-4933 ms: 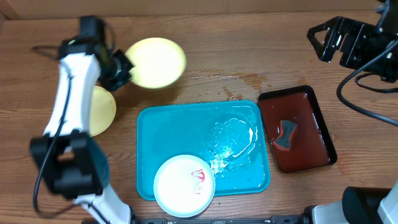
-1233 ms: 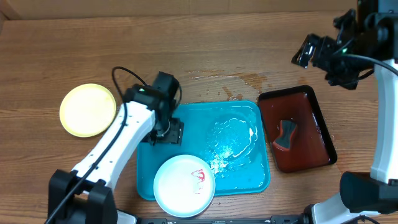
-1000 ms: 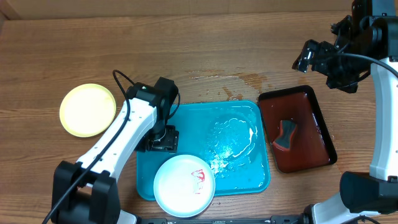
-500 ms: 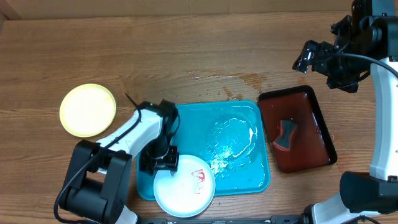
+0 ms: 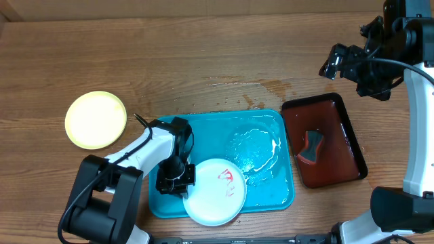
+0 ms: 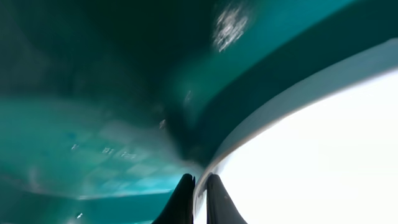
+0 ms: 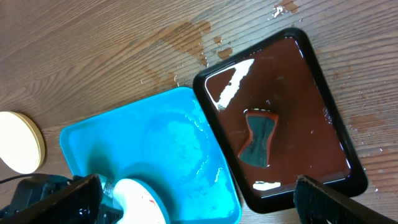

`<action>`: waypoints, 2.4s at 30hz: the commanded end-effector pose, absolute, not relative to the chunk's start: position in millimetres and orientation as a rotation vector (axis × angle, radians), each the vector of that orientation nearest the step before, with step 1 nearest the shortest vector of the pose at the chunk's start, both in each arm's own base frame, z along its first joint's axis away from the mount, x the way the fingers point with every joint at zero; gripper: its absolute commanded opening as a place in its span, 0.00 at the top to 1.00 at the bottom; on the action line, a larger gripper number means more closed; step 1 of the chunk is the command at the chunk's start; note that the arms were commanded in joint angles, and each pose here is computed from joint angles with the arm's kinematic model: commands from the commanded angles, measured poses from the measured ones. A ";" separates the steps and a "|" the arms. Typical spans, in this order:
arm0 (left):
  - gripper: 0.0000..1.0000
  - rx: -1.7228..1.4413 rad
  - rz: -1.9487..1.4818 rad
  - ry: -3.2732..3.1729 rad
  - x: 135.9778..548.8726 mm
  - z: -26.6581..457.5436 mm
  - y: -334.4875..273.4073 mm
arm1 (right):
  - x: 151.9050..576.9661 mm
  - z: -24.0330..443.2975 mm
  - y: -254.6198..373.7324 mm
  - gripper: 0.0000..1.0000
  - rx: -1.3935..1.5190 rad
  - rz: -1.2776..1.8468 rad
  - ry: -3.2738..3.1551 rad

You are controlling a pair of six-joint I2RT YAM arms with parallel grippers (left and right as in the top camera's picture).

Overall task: Clean dirty plates on tray and stack at the side
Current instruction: 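Grasp the rim of the white plate with the left gripper and drag it up, then lower the right gripper onto the sponge on the dark tray and grasp it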

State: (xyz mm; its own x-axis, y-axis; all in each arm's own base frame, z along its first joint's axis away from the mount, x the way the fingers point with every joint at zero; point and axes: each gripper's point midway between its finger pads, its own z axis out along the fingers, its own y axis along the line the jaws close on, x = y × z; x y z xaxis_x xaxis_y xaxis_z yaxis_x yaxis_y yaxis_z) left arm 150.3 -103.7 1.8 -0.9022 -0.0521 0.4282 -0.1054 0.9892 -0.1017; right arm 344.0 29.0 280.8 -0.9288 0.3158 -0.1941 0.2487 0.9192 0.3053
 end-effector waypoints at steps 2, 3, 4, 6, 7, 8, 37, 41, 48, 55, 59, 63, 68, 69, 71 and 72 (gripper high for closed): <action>0.96 0.292 0.016 -2.796 174.4 -13.8 -89.6 | 346.0 282.1 27.1 0.00 0.409 0.395 2.828; 0.96 0.346 -0.020 -2.820 182.5 -13.1 -86.0 | 346.5 282.3 27.1 0.00 0.408 0.395 2.826; 0.96 0.379 -0.041 -2.842 190.3 -11.6 -83.6 | 347.0 282.4 27.1 0.00 0.407 0.395 2.824; 0.96 0.401 -0.052 -2.895 209.1 -6.0 -81.7 | 348.3 282.8 27.0 0.00 0.405 0.395 2.818; 0.96 0.413 -0.057 -2.926 220.5 -1.8 -80.2 | 349.3 283.2 27.0 0.00 0.404 0.395 2.814; 0.96 0.426 -0.064 -2.958 232.4 3.1 -78.3 | 350.7 283.6 26.9 0.00 0.402 0.395 2.808; 0.45 0.276 0.435 -2.928 217.2 4.7 -121.6 | 354.4 284.8 26.7 0.00 0.387 0.394 2.793; 0.96 0.302 0.460 -2.939 218.1 -2.1 -123.3 | 354.3 284.8 26.7 0.00 0.387 0.394 2.794; 0.96 0.408 0.392 -3.035 242.4 -4.1 -113.9 | 354.2 284.8 26.7 0.00 0.387 0.394 2.794; 0.96 0.457 0.364 -3.115 270.8 7.9 -101.4 | 352.0 277.1 26.4 0.04 0.413 0.392 2.818; 0.96 0.287 0.429 -3.194 290.9 21.3 -106.7 | 347.2 248.4 15.3 0.09 0.553 0.302 2.877; 0.96 0.140 0.500 -3.241 305.6 35.7 -115.8 | 335.8 202.3 7.9 0.17 0.715 0.222 2.961; 0.96 0.125 0.503 -3.243 306.6 37.5 -116.3 | 308.0 147.8 9.8 0.28 0.845 0.189 3.090; 0.96 0.125 0.502 -3.243 306.4 37.4 -116.2 | 300.8 137.8 10.1 0.28 0.861 0.179 3.118; 0.96 0.124 0.503 -3.245 307.1 37.6 -116.3 | 289.4 122.3 11.4 0.28 0.879 0.171 3.162; 0.96 0.125 0.503 -3.246 307.2 37.6 -116.3 | 283.9 115.0 11.6 0.28 0.887 0.165 3.182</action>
